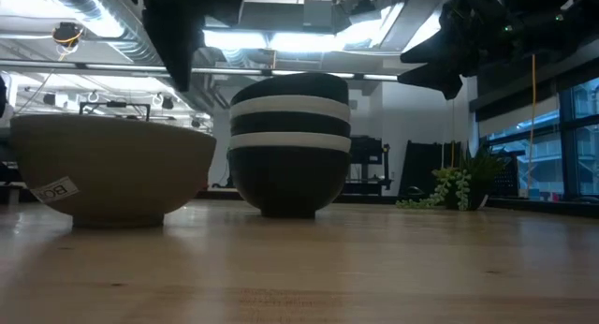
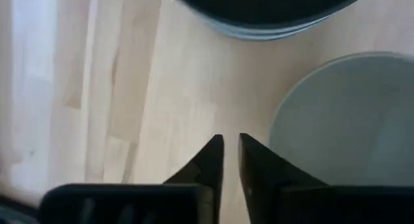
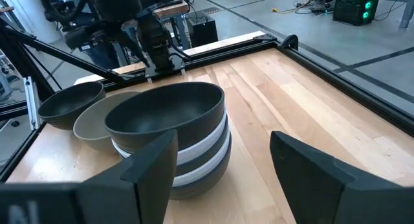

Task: Nest bowls inside each other
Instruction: Stack the gray bowl on top of the black bowl

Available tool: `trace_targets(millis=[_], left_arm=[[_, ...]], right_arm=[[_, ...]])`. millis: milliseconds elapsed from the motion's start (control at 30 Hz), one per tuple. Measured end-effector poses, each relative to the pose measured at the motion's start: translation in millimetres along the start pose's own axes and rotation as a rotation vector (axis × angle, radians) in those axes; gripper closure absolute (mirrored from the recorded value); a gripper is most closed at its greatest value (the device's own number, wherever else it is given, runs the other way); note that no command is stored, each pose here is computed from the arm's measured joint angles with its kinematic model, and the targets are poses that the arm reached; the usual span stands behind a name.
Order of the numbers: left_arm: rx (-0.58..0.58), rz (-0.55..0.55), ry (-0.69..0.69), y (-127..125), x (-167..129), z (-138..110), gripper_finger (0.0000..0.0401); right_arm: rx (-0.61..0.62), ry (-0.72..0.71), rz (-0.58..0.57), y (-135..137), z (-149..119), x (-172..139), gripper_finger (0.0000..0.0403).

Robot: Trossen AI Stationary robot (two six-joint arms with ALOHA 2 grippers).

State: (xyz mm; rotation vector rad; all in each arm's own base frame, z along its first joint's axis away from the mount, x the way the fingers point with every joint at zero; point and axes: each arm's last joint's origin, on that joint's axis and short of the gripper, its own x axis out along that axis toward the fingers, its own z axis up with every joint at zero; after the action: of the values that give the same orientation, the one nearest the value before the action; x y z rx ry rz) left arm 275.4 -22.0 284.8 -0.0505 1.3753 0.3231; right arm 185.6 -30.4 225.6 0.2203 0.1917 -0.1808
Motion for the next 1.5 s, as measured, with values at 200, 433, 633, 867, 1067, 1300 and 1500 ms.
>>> trace_targets(millis=[200, 433, 633, 867, 1067, 1300, 1500], left_arm=[[0.007, 0.058, 0.005, -4.5, -1.7, -4.7, 0.0278], [0.014, 0.071, 0.031, -7.5, -2.8, -9.2, 0.0178], [0.053, 0.097, 0.005, -15.8, -5.0, -11.8, 0.0162], [0.0, 0.087, -0.016, -30.3, -8.6, -17.9, 0.0164], [0.007, -0.008, 0.045, -39.1, 14.9, -22.3, 0.0166], [0.037, 0.017, 0.124, -37.9, 59.9, -43.5, 0.0169], [0.017, -0.096, 0.094, -43.6, 76.3, -45.8, 0.0169]], right_arm=[[0.003, 0.0, 0.0, 0.0, 0.0, 0.0, 0.0155], [0.004, -0.001, 0.0, 0.0, 0.0, 0.0, 0.0155], [0.004, 0.0, 0.0, 0.0, 0.0, 0.0, 0.0155], [0.0, 0.0, 0.0, 0.0, 0.0, 0.0, 0.0155], [0.0, -0.001, 0.0, 0.0, 0.1, 0.0, 0.0155], [0.012, -0.004, 0.001, 0.2, 0.4, 0.0, 0.0155], [0.026, -0.002, 0.001, 0.1, 0.2, 0.0, 0.0155]])
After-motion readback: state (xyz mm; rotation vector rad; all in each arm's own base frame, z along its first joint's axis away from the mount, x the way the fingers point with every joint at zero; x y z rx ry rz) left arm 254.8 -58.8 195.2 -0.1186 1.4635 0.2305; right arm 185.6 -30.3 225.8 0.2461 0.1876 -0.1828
